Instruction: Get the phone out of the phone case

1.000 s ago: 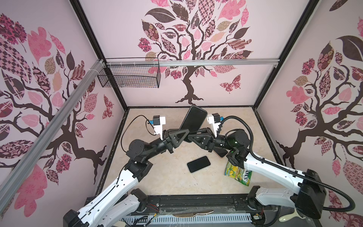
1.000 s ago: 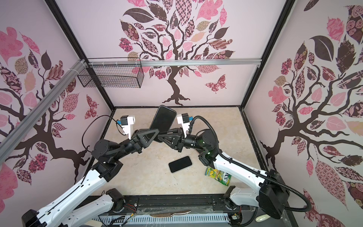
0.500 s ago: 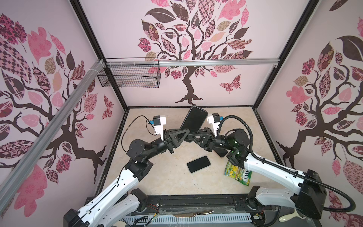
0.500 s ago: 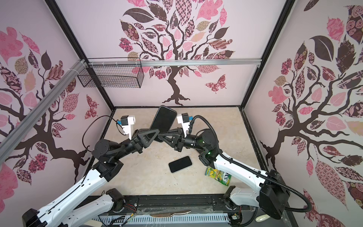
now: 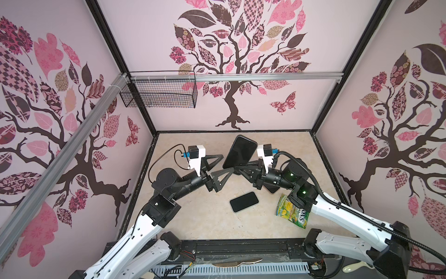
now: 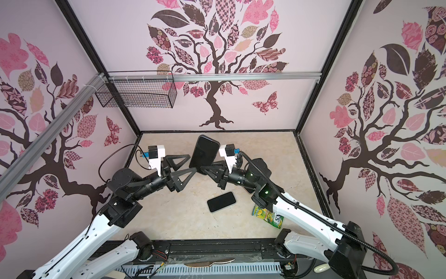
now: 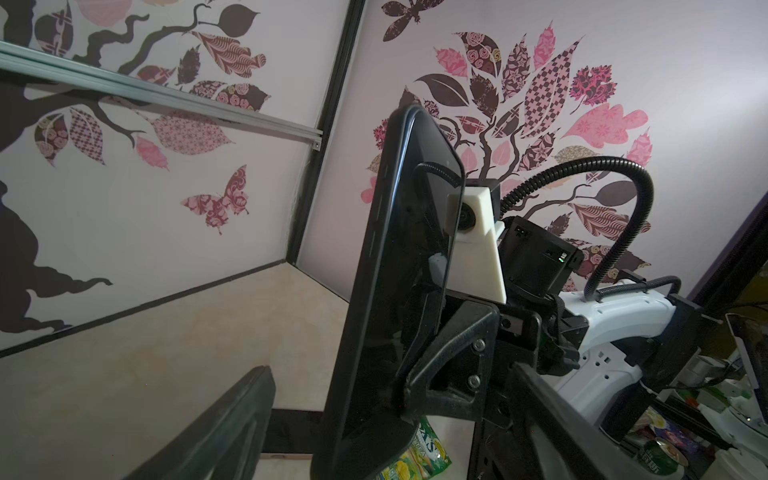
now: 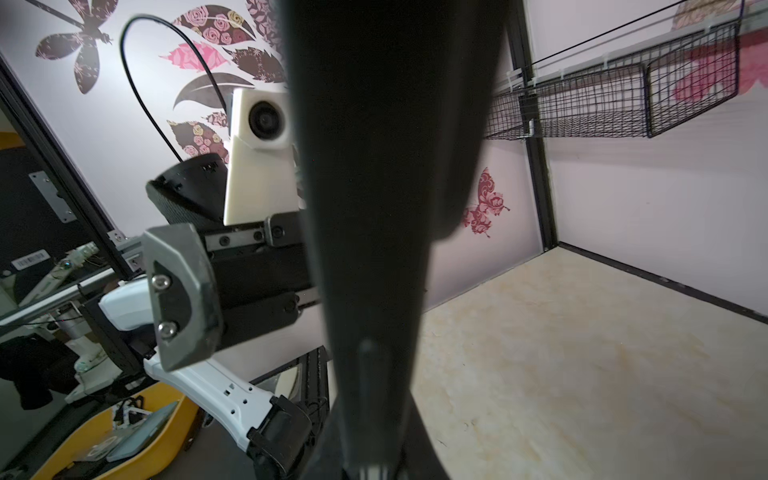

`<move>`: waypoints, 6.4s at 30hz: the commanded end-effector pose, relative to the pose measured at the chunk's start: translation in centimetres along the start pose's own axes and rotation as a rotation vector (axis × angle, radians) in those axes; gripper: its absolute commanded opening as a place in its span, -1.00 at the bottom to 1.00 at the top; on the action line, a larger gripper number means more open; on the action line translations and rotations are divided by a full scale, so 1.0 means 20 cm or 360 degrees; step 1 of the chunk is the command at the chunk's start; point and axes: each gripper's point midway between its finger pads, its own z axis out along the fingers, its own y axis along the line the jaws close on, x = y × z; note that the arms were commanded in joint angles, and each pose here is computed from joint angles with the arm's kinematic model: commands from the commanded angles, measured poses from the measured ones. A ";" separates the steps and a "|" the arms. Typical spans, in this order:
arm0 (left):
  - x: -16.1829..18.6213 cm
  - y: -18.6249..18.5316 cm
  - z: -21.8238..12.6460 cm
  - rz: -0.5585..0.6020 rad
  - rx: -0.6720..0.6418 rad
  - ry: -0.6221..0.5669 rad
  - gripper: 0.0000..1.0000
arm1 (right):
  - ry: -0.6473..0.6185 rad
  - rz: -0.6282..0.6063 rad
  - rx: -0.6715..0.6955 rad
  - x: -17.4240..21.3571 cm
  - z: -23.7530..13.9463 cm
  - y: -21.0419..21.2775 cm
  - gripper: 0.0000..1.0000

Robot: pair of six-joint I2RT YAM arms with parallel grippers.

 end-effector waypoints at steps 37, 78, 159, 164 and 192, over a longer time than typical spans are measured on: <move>-0.07 -0.16 -0.01 0.1053 0.0244 0.0087 -0.01 | 0.0314 -0.0647 0.0051 0.02 -0.08 0.03 -1.00; 0.10 -0.08 0.08 0.0850 0.0267 0.0205 -0.04 | 0.0224 -0.0690 -0.0242 -0.03 -0.07 0.19 -1.00; -0.03 -0.04 0.05 0.0941 0.0089 0.0029 -0.07 | 0.0316 -0.0576 -0.0036 0.02 -0.02 0.05 -1.00; -0.01 -0.02 0.06 0.0928 0.0082 0.0050 -0.07 | 0.0323 -0.0593 -0.0119 0.04 -0.02 0.09 -1.00; -0.07 0.09 0.01 0.0952 -0.0189 0.0055 0.44 | 0.0181 -0.0673 0.0207 -0.07 -0.05 -0.04 -1.00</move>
